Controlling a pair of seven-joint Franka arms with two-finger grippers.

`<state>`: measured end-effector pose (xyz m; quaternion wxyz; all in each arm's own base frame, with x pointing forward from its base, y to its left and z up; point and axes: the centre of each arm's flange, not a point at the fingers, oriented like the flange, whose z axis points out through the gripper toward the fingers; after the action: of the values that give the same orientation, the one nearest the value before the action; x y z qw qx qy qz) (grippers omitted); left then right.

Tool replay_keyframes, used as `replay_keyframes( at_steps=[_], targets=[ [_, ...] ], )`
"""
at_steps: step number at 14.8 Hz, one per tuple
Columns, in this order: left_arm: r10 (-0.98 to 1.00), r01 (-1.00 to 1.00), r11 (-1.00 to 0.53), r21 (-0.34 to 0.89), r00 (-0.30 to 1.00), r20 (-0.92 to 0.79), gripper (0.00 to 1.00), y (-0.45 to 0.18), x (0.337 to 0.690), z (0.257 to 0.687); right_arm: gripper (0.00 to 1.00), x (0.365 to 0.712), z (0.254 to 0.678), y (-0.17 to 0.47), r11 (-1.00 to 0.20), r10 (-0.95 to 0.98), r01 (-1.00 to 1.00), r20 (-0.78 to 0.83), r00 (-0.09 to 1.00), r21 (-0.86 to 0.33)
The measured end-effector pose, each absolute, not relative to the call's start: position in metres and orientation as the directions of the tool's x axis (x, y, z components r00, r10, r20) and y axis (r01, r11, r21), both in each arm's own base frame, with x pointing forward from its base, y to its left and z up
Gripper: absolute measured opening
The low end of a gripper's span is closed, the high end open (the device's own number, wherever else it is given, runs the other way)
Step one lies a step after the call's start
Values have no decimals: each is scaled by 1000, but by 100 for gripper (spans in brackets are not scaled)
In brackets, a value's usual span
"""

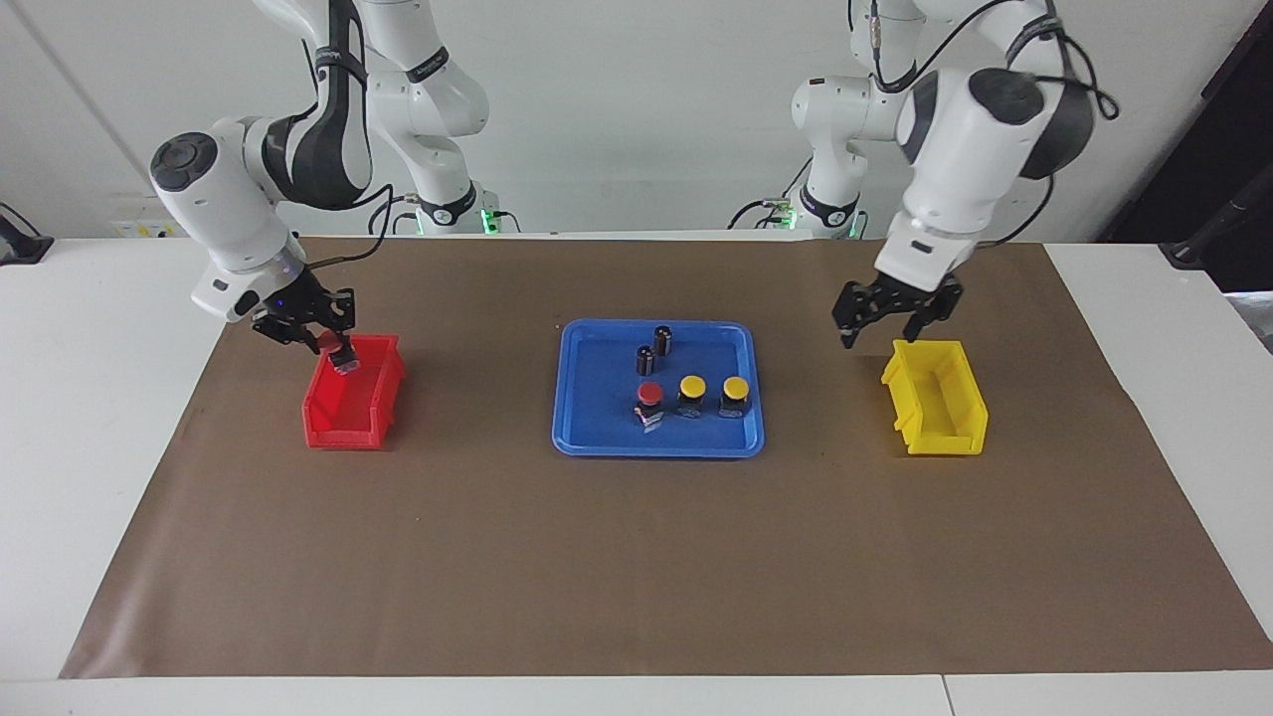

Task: Sort red and yellow buttons by color

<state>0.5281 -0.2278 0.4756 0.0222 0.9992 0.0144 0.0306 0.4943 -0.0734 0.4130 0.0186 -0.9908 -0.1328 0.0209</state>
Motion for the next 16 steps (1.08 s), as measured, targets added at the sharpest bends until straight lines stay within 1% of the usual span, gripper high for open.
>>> replay_keyframes(
  at_steps=[1,2,5,9,13,14,15,16],
  targets=[
    [32,30,-998,46,998,54,90,-241,525,454,42,493,409,-72,-964,265,264,-25,964,-36],
    [39,37,-998,50,998,54,85,-250,523,437,42,492,402,-72,-964,266,265,-13,964,-30],
    [67,62,-996,68,995,69,83,-274,512,403,42,483,381,-68,-964,265,265,-11,964,-28],
    [84,78,-993,84,994,70,82,-310,501,376,42,473,367,-66,-964,264,264,-7,964,-26],
    [72,69,-995,70,996,49,80,-317,493,362,42,468,357,-65,-965,263,263,11,965,-18],
    [72,69,-995,69,996,48,79,-317,492,361,48,467,355,-65,-965,263,263,9,965,-18],
    [72,69,-995,68,996,46,71,-316,492,361,56,467,355,-65,-965,263,263,8,965,-19],
    [72,69,-995,67,996,45,71,-316,491,360,66,467,355,-65,-965,263,263,9,965,-19]
  ],
)
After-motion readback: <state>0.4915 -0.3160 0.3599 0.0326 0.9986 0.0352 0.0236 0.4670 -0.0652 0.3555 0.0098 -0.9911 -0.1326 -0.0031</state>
